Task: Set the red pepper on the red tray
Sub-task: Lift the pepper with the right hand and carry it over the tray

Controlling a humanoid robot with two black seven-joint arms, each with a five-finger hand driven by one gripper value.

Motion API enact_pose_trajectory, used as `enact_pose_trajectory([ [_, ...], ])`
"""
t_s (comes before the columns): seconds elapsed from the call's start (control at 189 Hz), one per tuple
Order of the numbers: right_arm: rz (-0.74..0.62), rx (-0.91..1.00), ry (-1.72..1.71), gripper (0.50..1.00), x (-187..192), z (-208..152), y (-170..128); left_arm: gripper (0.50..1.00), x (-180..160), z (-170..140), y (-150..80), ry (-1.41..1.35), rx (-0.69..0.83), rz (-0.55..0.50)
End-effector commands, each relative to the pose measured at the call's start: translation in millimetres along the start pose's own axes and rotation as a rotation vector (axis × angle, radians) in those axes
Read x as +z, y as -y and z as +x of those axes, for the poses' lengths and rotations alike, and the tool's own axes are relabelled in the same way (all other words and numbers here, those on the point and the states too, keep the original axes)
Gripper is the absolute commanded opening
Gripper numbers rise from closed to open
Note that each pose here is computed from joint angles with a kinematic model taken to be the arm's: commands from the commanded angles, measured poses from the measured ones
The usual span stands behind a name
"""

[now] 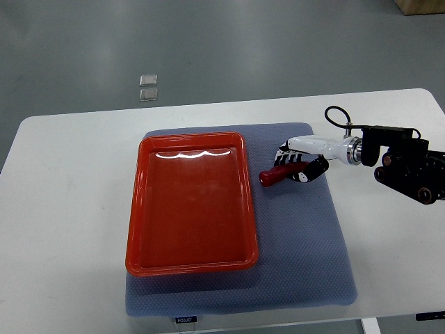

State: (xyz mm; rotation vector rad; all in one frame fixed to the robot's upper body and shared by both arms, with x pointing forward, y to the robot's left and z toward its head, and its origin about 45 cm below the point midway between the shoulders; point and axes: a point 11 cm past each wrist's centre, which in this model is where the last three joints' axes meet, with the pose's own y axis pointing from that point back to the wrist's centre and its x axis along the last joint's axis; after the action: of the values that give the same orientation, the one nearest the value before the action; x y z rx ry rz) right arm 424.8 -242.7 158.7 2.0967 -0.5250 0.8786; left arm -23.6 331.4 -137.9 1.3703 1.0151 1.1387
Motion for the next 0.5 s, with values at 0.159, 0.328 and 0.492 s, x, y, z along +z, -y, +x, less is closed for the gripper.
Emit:
enact_pose_trajectory([
  [0.159,0.064,0.059,-0.003,0.5,-10.0,32.5,-6.3,1.0,0.0,0.0,0.0,-0.001,0.0,0.0],
  [0.328,0.131,0.094,0.001,0.5,-31.7,61.0,-4.4,1.0,0.0,0.0,0.0,0.001,0.0,0.0],
  [0.492,0.259,0.069,-0.018,0.5,-75.1,65.5,5.6,1.0,0.0,0.0,0.0,0.001,0.0,0.0],
])
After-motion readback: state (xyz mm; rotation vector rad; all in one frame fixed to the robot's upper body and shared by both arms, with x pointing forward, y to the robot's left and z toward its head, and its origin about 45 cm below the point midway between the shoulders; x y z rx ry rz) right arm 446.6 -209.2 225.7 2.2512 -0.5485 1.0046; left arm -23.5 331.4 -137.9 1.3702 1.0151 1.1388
